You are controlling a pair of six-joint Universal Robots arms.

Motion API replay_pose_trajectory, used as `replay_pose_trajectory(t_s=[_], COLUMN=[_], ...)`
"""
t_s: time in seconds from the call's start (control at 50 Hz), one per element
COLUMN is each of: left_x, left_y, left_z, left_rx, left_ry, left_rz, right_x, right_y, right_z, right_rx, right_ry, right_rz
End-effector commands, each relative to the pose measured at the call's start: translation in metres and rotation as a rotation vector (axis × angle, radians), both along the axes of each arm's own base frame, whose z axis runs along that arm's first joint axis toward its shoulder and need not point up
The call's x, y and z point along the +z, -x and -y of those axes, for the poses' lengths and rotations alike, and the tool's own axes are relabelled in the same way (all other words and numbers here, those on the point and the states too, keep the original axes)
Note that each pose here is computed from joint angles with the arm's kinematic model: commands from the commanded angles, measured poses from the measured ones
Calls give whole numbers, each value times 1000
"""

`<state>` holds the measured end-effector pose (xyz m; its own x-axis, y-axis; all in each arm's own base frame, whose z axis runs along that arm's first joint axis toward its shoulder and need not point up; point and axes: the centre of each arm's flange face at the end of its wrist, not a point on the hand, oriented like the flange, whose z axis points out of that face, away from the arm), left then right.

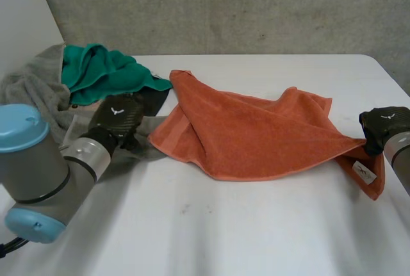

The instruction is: Fold the laundry.

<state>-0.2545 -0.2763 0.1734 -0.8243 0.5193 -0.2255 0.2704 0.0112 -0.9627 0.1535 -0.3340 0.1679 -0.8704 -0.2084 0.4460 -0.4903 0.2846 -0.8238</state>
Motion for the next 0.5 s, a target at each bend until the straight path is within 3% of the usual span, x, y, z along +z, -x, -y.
replay_pose_trajectory(t_s=[0.02,0.22,0.5], left_x=[-19,-39,-56], left_y=[16,41,51], left_z=[14,32,53], left_rx=[-81,-156,-142], left_ry=[-12,89,89], left_rz=[62,239,265], right_x=[-3,-6,-8], right_y=[-1,-2,-2], right_z=[-3,-5,-4], right_rx=[4,11,23], right_ry=[-11,-21,-26], right_rz=[0,-2,5])
